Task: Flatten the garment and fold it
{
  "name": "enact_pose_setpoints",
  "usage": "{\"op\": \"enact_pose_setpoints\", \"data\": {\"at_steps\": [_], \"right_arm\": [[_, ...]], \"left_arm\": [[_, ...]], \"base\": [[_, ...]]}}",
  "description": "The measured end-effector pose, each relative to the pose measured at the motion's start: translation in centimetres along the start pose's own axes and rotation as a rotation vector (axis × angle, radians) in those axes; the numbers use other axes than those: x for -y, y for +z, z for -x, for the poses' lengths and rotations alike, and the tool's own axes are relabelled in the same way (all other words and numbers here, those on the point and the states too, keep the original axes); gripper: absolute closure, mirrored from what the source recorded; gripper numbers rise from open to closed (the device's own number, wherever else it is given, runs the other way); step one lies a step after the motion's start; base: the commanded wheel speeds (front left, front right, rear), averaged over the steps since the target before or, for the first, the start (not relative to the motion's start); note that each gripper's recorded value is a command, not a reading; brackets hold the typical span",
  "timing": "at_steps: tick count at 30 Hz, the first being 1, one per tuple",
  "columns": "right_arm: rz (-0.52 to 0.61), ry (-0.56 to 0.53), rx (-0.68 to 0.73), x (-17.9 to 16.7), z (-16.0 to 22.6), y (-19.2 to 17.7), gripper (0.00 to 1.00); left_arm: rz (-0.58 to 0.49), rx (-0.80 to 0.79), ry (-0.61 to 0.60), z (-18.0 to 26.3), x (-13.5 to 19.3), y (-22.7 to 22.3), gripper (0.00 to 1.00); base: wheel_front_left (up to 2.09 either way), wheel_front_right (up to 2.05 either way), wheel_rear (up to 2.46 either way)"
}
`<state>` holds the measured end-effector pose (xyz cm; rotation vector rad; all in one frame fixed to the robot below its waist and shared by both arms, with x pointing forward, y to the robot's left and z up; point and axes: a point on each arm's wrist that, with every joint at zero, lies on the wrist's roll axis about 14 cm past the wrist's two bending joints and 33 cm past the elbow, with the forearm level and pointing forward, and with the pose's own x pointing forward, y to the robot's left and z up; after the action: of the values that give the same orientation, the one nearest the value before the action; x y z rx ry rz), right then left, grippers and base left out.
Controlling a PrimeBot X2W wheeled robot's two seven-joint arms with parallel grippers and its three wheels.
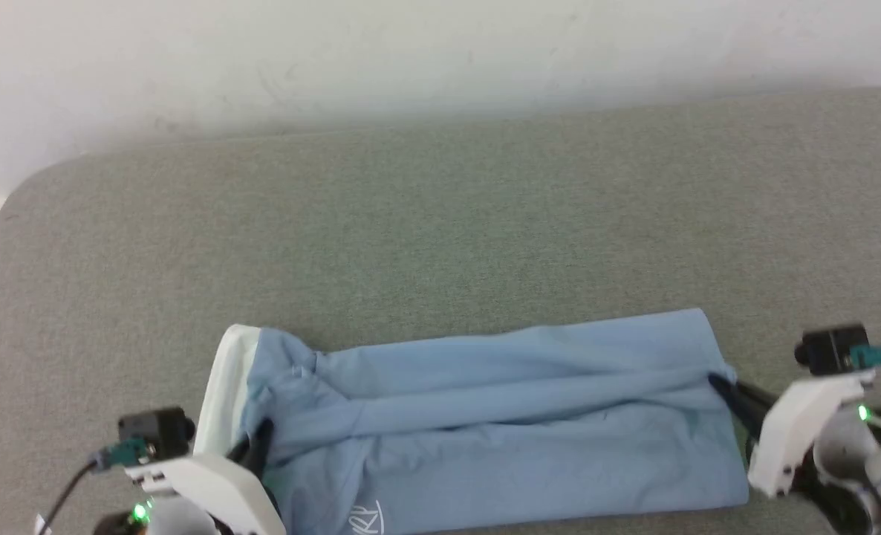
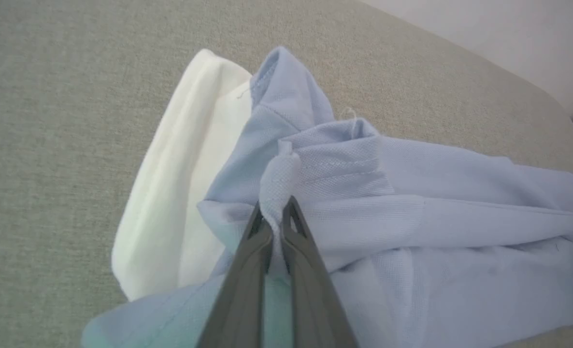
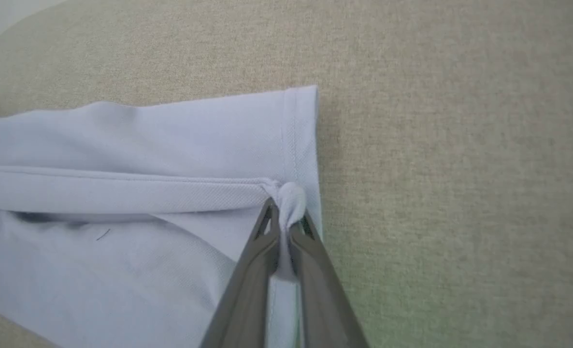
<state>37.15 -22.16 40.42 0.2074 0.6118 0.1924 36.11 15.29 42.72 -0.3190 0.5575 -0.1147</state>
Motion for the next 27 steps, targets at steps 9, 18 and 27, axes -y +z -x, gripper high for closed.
{"op": "enact_pose_setpoints", "data": {"at_steps": [9,18,27], "right_arm": [[-0.094,-0.048,0.027,0.5,3.0,-3.2,0.0],[-0.107,-0.112,0.181,1.8,5.2,1.9,0.0],[-0.097,-0.072,-0.111,0.6,1.6,-0.8,0.0]], "left_arm": [[0.018,0.087,0.027,0.8,-0.6,0.0,0.0],[-0.067,0.454,0.057,1.8,-0.7,6.7,0.0],[-0.178,0.697,0.077,3.9,0.6,11.8,0.0]], "base": [[0.0,0.0,0.0],[0.0,0.0,0.0],[0.0,0.0,0.0]]}}
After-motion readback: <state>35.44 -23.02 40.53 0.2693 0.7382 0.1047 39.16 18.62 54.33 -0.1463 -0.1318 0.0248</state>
